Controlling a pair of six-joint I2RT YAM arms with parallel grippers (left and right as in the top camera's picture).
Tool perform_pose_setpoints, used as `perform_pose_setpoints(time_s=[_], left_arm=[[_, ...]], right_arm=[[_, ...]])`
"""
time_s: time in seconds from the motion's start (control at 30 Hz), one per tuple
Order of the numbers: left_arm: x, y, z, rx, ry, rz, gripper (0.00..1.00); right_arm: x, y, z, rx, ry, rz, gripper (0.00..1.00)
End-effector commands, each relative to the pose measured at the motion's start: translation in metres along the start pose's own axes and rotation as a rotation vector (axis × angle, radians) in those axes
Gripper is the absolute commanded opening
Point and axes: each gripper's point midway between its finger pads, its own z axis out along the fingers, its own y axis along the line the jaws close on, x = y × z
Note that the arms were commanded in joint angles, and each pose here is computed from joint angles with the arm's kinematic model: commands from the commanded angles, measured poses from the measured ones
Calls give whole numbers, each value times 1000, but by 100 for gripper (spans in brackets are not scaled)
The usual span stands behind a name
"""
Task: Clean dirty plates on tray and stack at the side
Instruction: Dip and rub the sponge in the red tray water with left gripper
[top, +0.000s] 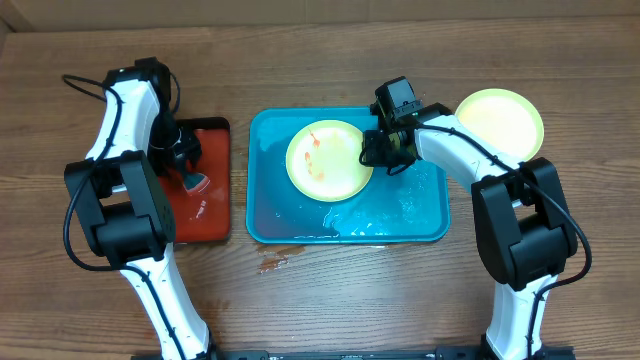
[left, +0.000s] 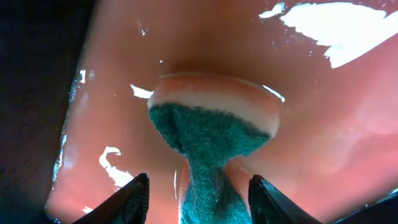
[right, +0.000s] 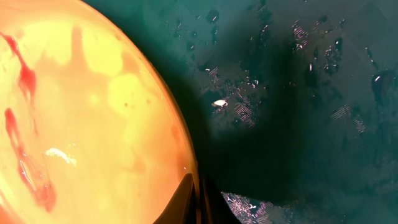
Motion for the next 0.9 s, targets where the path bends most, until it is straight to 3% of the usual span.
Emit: perform_pose_setpoints(time_s=[0.0, 0.27, 0.43, 0.53, 0.57, 0.87], left_arm=[[4, -3, -6, 40, 6, -6, 49], [13, -3, 2, 47, 42, -4, 47], [16, -3, 18, 45, 45, 1, 31], [14, -1, 21, 33, 34, 12, 7], [12, 0, 20, 25, 26, 11, 4], [2, 5, -15, 19, -1, 4, 4]], right_arm=[[5, -1, 4, 4, 10, -13, 4], [5, -1, 4, 5, 13, -13, 4], [5, -1, 4, 5, 13, -13, 4], [6, -1, 4, 6, 16, -12, 4], [6, -1, 4, 6, 17, -12, 4], [6, -1, 4, 5, 14, -12, 4]])
